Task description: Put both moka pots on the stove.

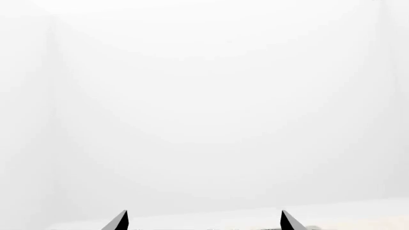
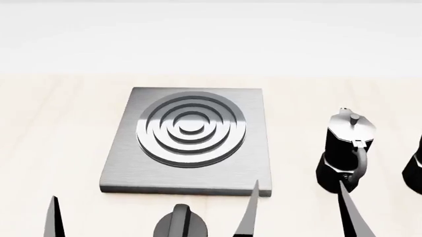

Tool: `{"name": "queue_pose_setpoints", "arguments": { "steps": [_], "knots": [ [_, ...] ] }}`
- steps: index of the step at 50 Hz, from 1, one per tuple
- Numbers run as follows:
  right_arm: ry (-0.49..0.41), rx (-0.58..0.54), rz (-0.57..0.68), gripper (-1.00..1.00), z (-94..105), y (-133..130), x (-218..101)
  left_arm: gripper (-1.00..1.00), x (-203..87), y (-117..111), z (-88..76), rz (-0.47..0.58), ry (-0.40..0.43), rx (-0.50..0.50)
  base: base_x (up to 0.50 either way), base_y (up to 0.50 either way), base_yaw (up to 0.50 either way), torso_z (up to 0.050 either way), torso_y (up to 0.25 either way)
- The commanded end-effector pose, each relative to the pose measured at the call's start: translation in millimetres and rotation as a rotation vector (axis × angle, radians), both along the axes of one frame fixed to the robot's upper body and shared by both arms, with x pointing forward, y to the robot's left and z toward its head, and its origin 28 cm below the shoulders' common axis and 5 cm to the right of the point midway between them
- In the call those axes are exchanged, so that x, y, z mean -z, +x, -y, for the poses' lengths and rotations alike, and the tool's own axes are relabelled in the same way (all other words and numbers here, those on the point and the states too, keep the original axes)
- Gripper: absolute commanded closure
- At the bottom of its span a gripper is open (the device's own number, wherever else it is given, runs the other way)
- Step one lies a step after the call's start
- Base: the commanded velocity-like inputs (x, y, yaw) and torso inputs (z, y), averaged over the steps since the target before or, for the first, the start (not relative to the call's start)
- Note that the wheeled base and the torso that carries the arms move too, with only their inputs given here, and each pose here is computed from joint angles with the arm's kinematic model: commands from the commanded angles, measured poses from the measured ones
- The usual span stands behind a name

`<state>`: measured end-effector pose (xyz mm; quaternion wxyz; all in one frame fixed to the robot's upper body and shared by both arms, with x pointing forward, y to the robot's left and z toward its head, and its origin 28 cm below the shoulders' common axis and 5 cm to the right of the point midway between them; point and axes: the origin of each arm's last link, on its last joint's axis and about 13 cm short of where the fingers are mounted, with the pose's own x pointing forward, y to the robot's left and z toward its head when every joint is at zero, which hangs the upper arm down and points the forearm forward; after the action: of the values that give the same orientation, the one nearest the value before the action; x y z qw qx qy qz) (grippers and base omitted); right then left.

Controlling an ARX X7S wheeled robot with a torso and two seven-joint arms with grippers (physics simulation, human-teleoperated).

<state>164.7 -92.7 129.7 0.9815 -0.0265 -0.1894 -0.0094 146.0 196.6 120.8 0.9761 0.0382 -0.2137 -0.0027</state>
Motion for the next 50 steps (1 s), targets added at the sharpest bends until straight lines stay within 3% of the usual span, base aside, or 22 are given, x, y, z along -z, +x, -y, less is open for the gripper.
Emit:
{"name": "queue_pose_setpoints", "arguments": {
  "steps": [1,6,12,18,24,33,40,50],
  "knots": [
    [0.003,0.044,-0.059,-1.0,8.3,25.0,-9.5,-1.0,7.1,1.4,3.9,-0.003,-0.01,0.005,0.0,0.0,0.0,0.0,0.0],
    [0.025,0.073,-0.054,-1.0,17.2,45.9,-26.7,-1.0,7.7,7.8,2.8,0.0,-0.015,0.001,0.0,0.0,0.0,0.0,0.0],
    [-0.051,0.119,-0.057,-1.0,29.0,75.3,-39.4,-1.0,8.3,16.8,2.8,0.002,-0.016,-0.004,0.0,0.0,0.0,0.0,0.0],
    [-0.055,0.147,-0.079,-1.0,40.6,91.3,-50.9,-1.0,8.1,22.3,2.8,0.002,-0.014,-0.003,0.0,0.0,0.0,0.0,0.0],
    [-0.099,0.103,-0.21,-1.0,49.6,107.3,-47.5,-1.0,6.9,20.9,2.7,0.009,-0.017,-0.005,0.0,0.0,0.0,0.0,0.0],
    [-0.159,0.077,-0.326,-1.0,63.5,113.2,-49.9,-1.0,4.9,23.7,0.6,0.01,-0.02,-0.009,0.0,0.0,0.0,0.0,0.0],
    [-0.135,0.007,-0.432,-1.0,74.7,122.9,-43.1,-1.0,2.4,28.1,-0.8,0.011,-0.017,-0.011,0.0,0.0,0.0,0.0,0.0],
    [-0.17,0.049,-0.477,-1.0,85.7,126.6,-41.5,-1.0,1.1,32.4,-0.7,0.014,-0.016,-0.01,0.0,0.0,0.0,0.0,0.0]
  ]
}}
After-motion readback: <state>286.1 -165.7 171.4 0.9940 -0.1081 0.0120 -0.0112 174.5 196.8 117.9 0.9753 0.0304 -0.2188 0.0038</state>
